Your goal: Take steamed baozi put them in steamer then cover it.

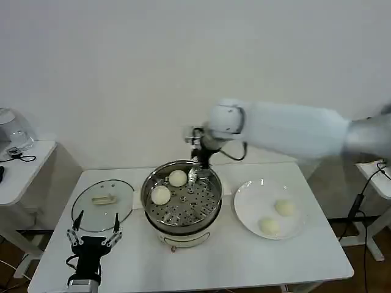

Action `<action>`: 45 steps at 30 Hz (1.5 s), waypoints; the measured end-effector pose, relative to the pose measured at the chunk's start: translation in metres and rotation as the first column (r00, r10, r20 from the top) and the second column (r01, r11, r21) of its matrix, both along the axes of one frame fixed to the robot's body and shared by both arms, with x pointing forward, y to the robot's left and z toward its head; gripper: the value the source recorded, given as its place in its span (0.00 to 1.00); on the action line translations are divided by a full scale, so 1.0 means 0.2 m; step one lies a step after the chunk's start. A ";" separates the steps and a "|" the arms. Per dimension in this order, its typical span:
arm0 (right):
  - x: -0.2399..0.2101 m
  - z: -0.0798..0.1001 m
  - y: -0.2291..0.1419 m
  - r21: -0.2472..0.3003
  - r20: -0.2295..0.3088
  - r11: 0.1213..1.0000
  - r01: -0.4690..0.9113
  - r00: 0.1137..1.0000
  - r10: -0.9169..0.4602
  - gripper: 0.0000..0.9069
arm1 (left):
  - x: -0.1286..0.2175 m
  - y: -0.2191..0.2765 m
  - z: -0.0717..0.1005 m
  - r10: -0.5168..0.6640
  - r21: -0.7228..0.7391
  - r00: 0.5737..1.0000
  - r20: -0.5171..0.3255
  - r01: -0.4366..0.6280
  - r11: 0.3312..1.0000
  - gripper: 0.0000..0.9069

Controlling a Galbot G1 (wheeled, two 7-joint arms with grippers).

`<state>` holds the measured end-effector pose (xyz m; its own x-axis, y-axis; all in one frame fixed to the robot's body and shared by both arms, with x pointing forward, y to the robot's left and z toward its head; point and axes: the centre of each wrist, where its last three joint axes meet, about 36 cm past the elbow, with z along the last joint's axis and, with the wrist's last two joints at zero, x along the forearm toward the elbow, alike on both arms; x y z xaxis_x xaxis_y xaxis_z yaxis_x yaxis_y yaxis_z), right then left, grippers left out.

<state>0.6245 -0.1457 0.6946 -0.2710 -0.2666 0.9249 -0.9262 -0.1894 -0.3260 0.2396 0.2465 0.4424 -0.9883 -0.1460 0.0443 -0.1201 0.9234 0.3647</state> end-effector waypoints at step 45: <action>-0.20 -0.99 -0.94 -0.129 -0.208 0.990 0.051 0.975 -0.078 1.00 | 0.00 0.04 -0.04 0.023 0.038 0.999 -0.038 -0.021 0.999 1.00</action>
<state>0.5841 -0.3333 0.4961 -0.0777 -0.1365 0.9876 -0.9833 -0.1532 -0.0986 0.2400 0.2538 0.4337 -0.9825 -0.1699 0.0764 -0.1254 0.9063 0.4035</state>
